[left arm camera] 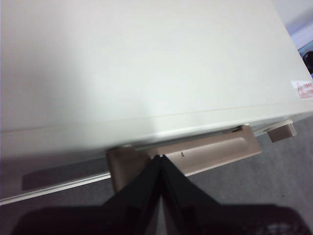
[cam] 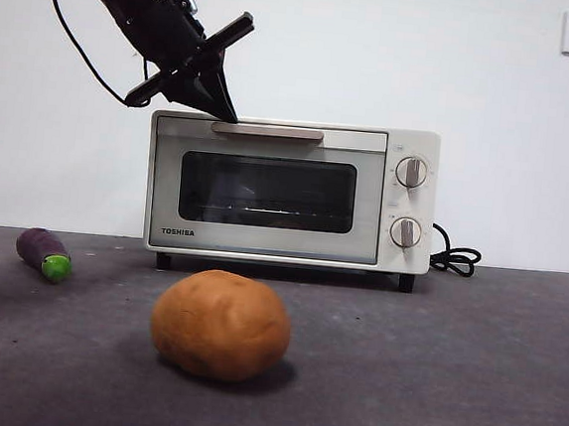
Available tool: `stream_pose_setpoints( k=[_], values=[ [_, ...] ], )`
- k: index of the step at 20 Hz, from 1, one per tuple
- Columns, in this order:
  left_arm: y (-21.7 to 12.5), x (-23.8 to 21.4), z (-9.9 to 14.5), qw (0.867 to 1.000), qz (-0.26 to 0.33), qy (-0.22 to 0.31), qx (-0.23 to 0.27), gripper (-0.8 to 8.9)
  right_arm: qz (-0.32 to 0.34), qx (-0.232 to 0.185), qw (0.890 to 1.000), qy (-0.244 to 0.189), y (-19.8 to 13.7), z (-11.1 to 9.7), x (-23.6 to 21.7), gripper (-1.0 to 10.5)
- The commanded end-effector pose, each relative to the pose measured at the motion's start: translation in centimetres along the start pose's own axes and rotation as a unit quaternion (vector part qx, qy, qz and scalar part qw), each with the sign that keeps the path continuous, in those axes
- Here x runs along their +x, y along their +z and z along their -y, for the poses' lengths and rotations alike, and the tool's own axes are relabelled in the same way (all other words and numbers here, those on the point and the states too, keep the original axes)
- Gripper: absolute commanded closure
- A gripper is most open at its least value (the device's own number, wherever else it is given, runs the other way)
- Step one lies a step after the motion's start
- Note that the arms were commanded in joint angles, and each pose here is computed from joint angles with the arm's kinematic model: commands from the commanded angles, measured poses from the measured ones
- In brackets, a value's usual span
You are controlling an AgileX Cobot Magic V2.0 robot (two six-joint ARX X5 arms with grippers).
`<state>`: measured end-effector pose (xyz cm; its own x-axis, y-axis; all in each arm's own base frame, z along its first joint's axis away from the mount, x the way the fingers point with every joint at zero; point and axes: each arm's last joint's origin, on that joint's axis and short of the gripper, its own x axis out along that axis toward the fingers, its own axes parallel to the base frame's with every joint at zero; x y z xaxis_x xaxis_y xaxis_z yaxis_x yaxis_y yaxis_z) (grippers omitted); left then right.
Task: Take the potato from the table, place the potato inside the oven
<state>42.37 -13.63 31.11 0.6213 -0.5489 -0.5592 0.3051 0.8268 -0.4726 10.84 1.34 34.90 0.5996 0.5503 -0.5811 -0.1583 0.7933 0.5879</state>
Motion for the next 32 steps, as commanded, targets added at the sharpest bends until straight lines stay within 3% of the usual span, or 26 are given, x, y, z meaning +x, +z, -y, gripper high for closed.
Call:
stream_pose_setpoints(
  k=[1,8,15,24,32],
  values=[
    [-0.9,1.1,-0.1,0.999,-0.023,0.022,0.024,8.19,-0.002,-0.005,1.0,-0.001,0.0,0.0,0.0,9.5],
    [-2.2,1.8,0.7,0.996,-0.07,0.026,0.037,8.19,-0.023,-0.001,1.0,-0.007,-0.6,0.1,-0.1,9.5],
    [-4.0,1.6,0.7,0.984,-0.146,0.081,0.065,8.19,-0.029,-0.002,1.0,-0.008,-0.7,0.1,-0.1,9.5],
    [-5.6,1.7,1.9,0.965,-0.189,0.145,0.108,8.2,-0.053,-0.023,0.998,-0.013,-2.0,0.1,-0.7,9.5],
    [-6.6,1.9,3.0,0.951,-0.211,0.17,0.147,8.19,-0.041,-0.031,0.999,-0.01,-3.3,-0.4,-1.9,9.5]
  ],
)
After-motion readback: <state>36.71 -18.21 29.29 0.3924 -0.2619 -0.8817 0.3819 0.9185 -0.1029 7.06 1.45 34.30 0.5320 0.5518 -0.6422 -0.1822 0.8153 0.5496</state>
